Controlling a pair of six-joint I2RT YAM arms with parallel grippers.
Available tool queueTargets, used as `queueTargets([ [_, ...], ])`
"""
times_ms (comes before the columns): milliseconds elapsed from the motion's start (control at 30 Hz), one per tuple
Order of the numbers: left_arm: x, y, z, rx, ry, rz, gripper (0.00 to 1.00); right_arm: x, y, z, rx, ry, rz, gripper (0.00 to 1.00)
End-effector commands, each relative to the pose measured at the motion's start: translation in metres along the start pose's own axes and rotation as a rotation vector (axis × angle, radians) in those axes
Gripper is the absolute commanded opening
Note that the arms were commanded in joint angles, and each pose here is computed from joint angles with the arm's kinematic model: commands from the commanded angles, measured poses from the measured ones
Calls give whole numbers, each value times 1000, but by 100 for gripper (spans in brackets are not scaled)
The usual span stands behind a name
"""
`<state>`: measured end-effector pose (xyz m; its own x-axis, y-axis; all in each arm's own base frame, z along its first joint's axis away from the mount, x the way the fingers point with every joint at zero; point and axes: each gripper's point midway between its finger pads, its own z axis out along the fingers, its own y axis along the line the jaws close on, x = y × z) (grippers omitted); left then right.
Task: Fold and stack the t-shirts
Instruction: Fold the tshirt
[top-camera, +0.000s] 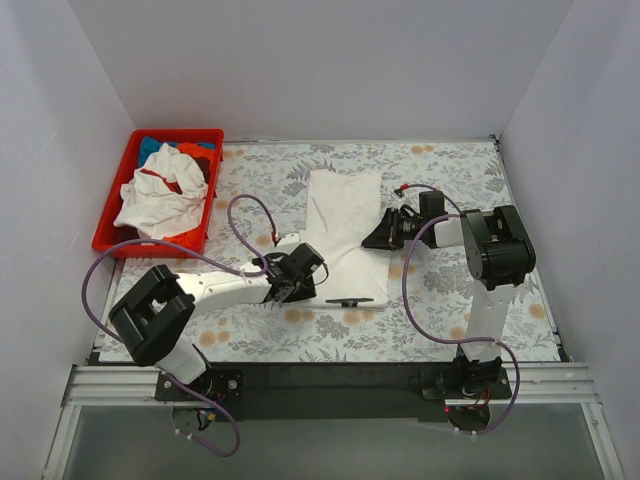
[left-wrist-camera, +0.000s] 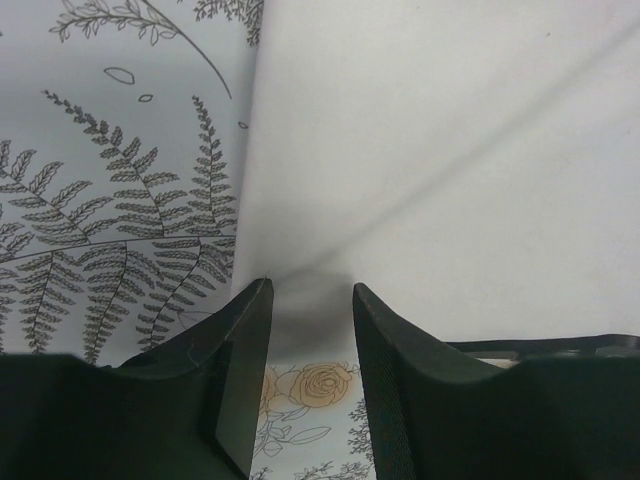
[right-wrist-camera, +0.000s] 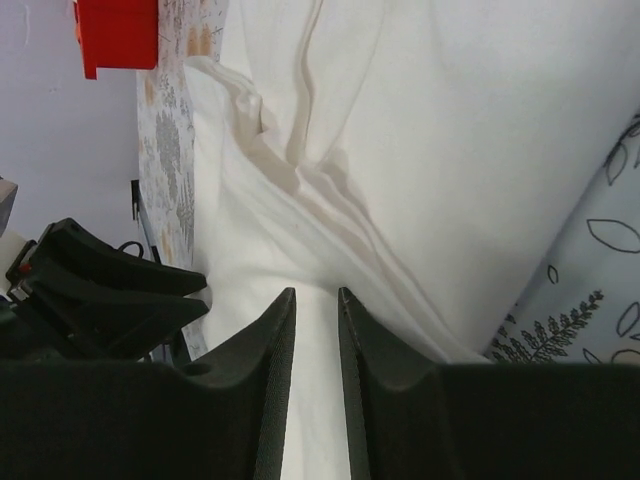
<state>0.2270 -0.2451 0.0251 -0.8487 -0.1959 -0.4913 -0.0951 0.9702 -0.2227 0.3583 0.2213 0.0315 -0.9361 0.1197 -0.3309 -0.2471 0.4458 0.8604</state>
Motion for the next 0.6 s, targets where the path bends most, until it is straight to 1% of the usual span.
queueTargets([
  [0, 26, 35, -10, -95, 89, 23, 38, -16, 10, -6, 3, -45, -66, 31],
  [100, 25, 35, -13, -87, 85, 11, 38, -14, 40, -20, -18, -72, -96, 31],
  [133, 24, 34, -14, -84, 84, 8, 38, -3, 43, -24, -21, -62, -80, 31],
  [167, 23, 34, -15, -79, 81, 6, 38, 1, 61, -30, -47, -66, -107, 31],
  [233, 23, 32, -16, -75, 83, 2, 38, 18, 71, -35, -60, -50, -100, 32],
  [267, 24, 32, -16, -75, 83, 1, 38, 38, 80, -37, -73, -28, -104, 32],
  [333, 24, 31, -15, -72, 85, -2, 38, 61, 90, -36, -96, 13, -110, 34],
  [367, 25, 32, -15, -75, 88, -2, 38, 85, 94, -34, -108, 59, -108, 34],
  [433, 26, 34, -15, -76, 93, -4, 38, 109, 92, -32, -110, 105, -109, 34],
  [467, 27, 34, -15, -78, 92, -10, 38, 129, 84, -30, -90, 137, -94, 34],
  [567, 27, 36, -17, -79, 90, -22, 38, 154, 57, -32, -30, 168, -55, 34],
])
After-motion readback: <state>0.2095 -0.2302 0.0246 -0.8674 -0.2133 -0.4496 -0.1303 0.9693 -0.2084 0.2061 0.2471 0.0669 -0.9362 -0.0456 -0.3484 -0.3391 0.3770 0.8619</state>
